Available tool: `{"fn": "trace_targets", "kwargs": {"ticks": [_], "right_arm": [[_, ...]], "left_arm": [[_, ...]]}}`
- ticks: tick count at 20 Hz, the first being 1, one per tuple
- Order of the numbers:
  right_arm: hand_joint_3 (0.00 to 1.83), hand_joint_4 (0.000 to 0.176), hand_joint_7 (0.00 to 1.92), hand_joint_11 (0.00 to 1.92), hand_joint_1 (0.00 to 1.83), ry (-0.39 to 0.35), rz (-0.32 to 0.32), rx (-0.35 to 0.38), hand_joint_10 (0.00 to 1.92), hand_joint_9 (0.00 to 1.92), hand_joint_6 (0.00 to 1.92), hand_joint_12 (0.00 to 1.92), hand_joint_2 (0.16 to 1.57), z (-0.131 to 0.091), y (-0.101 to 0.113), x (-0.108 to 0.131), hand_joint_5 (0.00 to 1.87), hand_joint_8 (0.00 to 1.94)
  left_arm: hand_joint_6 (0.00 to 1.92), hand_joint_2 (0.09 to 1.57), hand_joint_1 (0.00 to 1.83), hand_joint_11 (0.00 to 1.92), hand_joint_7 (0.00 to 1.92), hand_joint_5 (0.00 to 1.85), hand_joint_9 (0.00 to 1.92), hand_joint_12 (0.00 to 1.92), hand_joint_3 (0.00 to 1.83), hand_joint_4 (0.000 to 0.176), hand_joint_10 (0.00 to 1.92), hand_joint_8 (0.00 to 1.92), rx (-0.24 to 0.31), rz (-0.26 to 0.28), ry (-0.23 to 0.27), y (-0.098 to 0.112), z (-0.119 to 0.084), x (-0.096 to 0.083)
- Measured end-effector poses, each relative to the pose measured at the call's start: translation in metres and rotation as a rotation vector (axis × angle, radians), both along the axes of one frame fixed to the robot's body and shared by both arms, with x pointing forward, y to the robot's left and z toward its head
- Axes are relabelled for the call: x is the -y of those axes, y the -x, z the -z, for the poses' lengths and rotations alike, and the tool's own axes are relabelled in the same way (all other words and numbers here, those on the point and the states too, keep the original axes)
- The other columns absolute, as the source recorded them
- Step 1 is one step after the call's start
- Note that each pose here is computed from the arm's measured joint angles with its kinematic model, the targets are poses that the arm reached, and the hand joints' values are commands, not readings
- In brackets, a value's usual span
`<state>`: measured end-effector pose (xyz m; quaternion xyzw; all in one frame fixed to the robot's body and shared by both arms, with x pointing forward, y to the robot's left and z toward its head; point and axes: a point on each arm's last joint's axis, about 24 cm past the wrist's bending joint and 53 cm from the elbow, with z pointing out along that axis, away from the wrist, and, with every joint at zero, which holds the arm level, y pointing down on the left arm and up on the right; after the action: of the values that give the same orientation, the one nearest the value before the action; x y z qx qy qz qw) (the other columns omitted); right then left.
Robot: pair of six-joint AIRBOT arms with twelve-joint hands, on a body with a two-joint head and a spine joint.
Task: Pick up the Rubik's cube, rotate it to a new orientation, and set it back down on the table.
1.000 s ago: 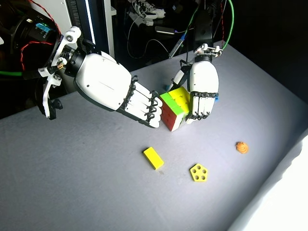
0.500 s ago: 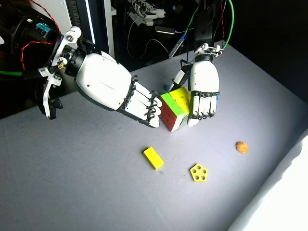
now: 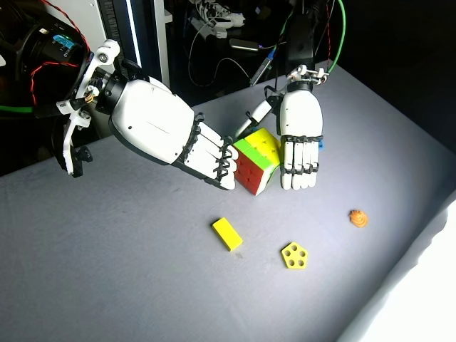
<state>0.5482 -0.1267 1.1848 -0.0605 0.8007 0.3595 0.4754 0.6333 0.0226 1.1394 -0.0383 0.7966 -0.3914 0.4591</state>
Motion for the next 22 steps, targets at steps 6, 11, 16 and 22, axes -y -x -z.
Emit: {"fn": "trace_targets", "kwargs": {"ticks": [6,11,16,22], "right_arm": [[0.0,0.0,0.07,0.0,0.03,0.0,-0.001,-0.002,0.02,0.08,0.0,0.0,1.25,0.0,0.001,-0.001,0.03,0.0],[0.0,0.0,0.16,0.05,0.05,0.0,-0.005,-0.003,0.05,0.16,0.03,0.03,1.24,0.001,0.001,-0.002,0.1,0.04],[0.0,0.0,0.62,0.0,0.05,-0.001,-0.009,-0.005,0.67,0.38,0.24,1.48,1.26,0.001,0.003,-0.004,0.43,0.09],[0.0,0.0,0.76,0.47,0.09,0.0,-0.009,-0.005,1.72,0.6,1.25,1.92,1.28,0.001,0.003,-0.004,0.66,1.41]], "left_arm": [[0.0,0.79,0.42,0.01,0.0,0.0,0.0,0.01,0.0,0.026,0.0,0.0,0.029,-0.024,0.021,-0.005,-0.034,-0.008],[0.01,0.88,0.42,0.0,0.12,0.05,0.13,0.59,0.0,0.017,0.01,0.01,0.083,-0.051,0.046,-0.015,-0.074,-0.016],[0.07,1.12,0.37,0.02,0.64,0.53,0.41,1.51,0.0,0.0,0.72,0.19,0.081,-0.009,0.061,-0.006,-0.08,-0.003],[1.05,1.33,0.23,0.43,0.71,0.69,0.66,1.89,0.0,0.0,1.62,1.45,0.088,0.0,0.07,-0.002,-0.086,-0.004]]}}
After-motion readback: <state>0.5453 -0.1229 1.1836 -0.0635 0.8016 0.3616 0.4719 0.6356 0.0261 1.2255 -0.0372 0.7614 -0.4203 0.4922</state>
